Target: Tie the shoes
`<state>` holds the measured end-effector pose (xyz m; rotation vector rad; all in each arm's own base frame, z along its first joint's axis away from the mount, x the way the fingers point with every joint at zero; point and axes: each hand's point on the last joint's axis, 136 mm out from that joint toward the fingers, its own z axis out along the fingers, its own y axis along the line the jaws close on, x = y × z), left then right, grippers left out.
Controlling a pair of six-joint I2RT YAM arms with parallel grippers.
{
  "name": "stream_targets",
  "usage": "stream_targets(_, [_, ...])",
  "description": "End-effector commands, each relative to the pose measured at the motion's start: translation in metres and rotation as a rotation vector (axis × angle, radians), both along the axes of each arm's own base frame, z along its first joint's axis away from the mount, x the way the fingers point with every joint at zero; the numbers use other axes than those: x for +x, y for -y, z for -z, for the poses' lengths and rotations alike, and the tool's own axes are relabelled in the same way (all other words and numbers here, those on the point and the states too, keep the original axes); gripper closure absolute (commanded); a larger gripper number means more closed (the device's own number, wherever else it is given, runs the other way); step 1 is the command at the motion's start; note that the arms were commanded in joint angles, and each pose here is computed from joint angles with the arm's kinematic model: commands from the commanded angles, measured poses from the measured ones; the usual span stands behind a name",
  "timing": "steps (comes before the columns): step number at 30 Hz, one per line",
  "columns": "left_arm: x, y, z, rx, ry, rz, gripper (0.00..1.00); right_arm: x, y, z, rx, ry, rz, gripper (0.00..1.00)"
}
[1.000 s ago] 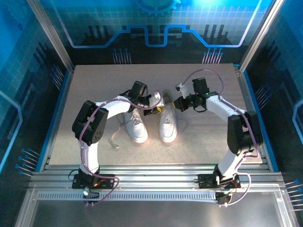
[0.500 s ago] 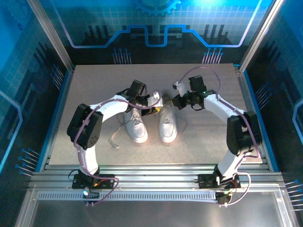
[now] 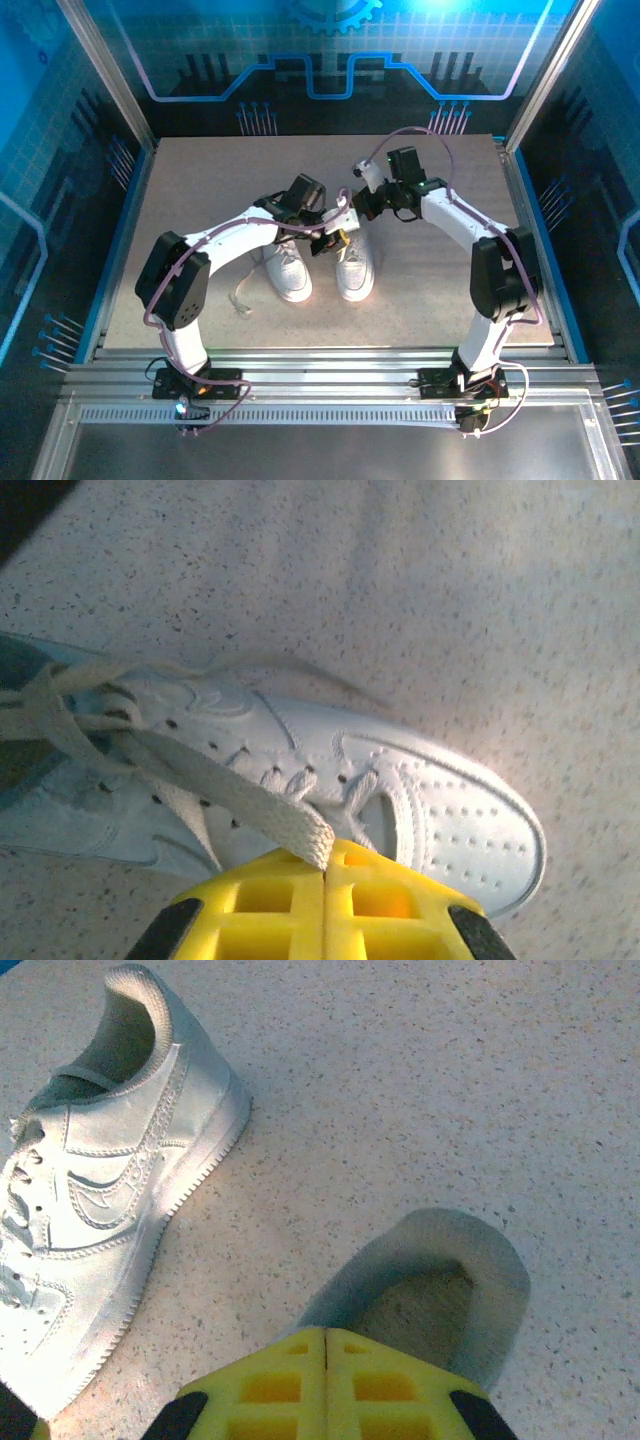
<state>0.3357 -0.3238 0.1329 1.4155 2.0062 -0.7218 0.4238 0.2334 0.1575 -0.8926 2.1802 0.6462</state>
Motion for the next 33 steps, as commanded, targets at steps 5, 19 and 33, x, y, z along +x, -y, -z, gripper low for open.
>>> stream_targets(5, [0.005,0.041,-0.012,-0.115,-0.238,-0.213,1.0,-0.001,-0.025,-0.006,0.036,-0.001,-0.078,1.0])
stream_targets(19, [0.013,0.063,-0.002,-0.208,-0.33,-0.329,0.74,0.0,-0.038,-0.007,0.085,-0.035,-0.107,1.0])
stream_targets(33, [0.036,-0.023,-0.059,-0.283,-0.258,-0.482,0.56,-0.002,-0.023,-0.037,0.134,-0.052,-0.043,0.54])
